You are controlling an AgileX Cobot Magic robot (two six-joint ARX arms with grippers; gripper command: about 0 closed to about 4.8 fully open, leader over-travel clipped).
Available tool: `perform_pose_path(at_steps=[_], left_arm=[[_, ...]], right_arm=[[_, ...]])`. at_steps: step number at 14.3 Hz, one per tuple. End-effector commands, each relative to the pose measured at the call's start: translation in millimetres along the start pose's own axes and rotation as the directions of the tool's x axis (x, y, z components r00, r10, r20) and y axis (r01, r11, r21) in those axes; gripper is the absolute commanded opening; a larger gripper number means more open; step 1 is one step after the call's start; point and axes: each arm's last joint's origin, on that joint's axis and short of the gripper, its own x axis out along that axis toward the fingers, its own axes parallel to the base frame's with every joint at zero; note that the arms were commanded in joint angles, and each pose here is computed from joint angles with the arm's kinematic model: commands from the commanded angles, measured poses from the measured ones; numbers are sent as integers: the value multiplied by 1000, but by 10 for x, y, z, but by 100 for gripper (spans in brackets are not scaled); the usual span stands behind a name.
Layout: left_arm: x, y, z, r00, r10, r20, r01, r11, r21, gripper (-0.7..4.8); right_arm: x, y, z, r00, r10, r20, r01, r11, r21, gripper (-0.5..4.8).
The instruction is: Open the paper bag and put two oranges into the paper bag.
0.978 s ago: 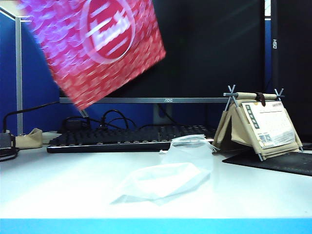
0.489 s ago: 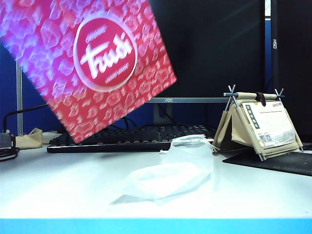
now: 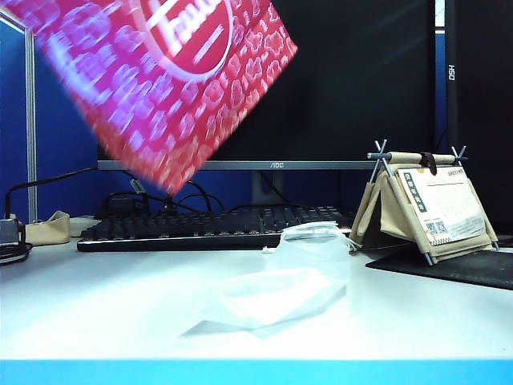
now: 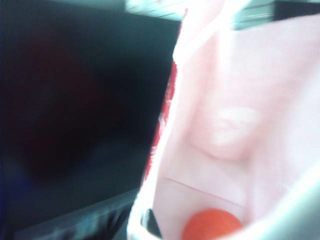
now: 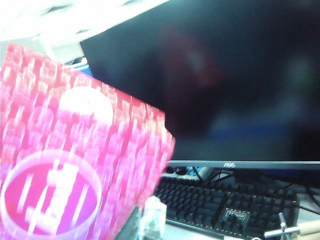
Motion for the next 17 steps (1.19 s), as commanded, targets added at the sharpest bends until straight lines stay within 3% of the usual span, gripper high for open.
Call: perform_pose_path(at_steps=[1, 4, 8, 10, 13, 14, 17], left_arm=[[-179, -36, -358, 999, 49, -6, -49, 997, -54, -5], [-213, -16, -541, 992, 120, -45, -123, 990, -62, -5], [-210, -11, -533, 990, 132, -51, -135, 989, -55, -5], [-209, -9, -549, 988, 134, -77, -142, 983, -114, 8], [-135, -2, -229, 975, 138, -172, -161, 978, -131, 20], [-119, -3, -81, 968, 148, -204, -171, 980, -100, 17], [-52, 34, -104, 937, 162, -308, -199, 975, -94, 16]], right_arm=[[-4, -16, -48, 1000, 2, -8, -2, 1000, -3, -6], [-11, -68, -193, 998, 6, -57, -4, 999, 35, -6], [17, -10, -212, 997, 51, -59, -49, 998, 41, -6], [39, 39, -230, 994, 89, -69, -85, 994, 65, -6], [72, 116, -222, 994, 106, -35, -103, 992, 72, -6], [78, 132, -216, 994, 104, -22, -102, 992, 79, -6], [83, 143, -208, 995, 101, -8, -100, 991, 86, -6]])
